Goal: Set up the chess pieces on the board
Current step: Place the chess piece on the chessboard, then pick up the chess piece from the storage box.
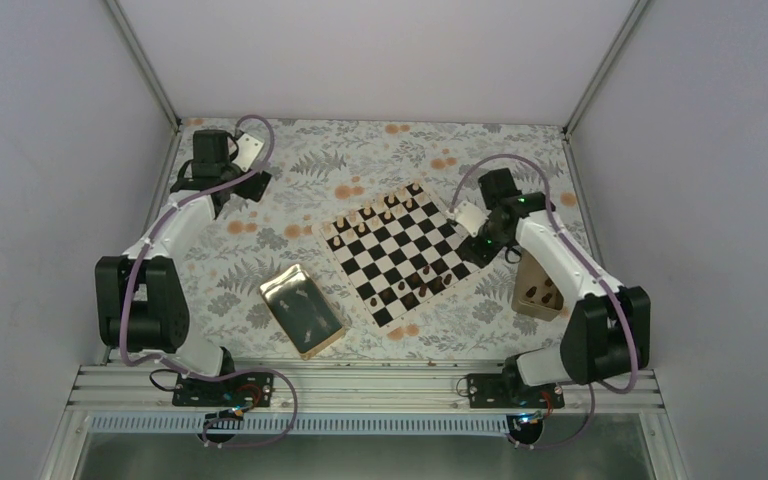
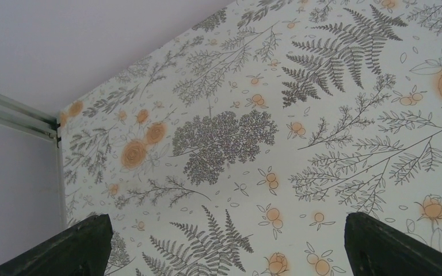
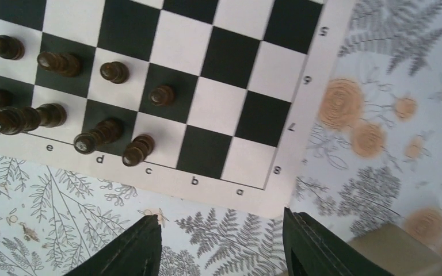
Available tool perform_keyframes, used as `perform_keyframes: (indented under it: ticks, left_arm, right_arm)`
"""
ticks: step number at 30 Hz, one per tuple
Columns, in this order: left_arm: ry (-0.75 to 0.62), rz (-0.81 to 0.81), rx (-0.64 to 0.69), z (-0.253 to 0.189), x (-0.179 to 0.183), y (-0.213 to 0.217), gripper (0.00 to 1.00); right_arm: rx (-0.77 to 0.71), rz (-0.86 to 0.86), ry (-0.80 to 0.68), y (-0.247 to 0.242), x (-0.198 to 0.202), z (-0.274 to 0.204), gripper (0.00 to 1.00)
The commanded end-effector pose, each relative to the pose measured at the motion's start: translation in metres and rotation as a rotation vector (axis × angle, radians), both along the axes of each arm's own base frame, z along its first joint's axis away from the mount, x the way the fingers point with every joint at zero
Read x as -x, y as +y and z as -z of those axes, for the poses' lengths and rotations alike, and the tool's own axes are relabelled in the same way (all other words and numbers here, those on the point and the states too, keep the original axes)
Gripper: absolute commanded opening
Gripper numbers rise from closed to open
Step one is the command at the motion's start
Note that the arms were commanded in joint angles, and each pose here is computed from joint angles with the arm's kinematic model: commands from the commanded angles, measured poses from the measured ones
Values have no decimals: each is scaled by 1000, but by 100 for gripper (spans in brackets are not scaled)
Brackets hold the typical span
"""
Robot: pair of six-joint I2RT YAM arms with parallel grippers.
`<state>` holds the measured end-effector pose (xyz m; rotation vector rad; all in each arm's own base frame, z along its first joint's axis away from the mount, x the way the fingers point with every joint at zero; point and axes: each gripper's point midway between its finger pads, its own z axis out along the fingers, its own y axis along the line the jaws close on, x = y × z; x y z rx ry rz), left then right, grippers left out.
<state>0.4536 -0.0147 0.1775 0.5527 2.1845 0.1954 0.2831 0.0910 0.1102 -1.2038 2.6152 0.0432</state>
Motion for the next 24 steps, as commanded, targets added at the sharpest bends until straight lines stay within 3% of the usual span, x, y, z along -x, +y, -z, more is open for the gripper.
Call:
perform_keyframes:
  ticks: [1,15,24]
  left_arm:
    - [-63,18,22,-36,1,-6,100]
    - [-44,32,38,-33,15,-11,100]
    - [-52,24,55,-41,22,-12,100]
  right_arm:
    - [13,12,-53,-15,2,-15,57]
    - [-47,135,-184,-55,-1,-30,63]
    - [-2,173,-231,-74,17,-26,69]
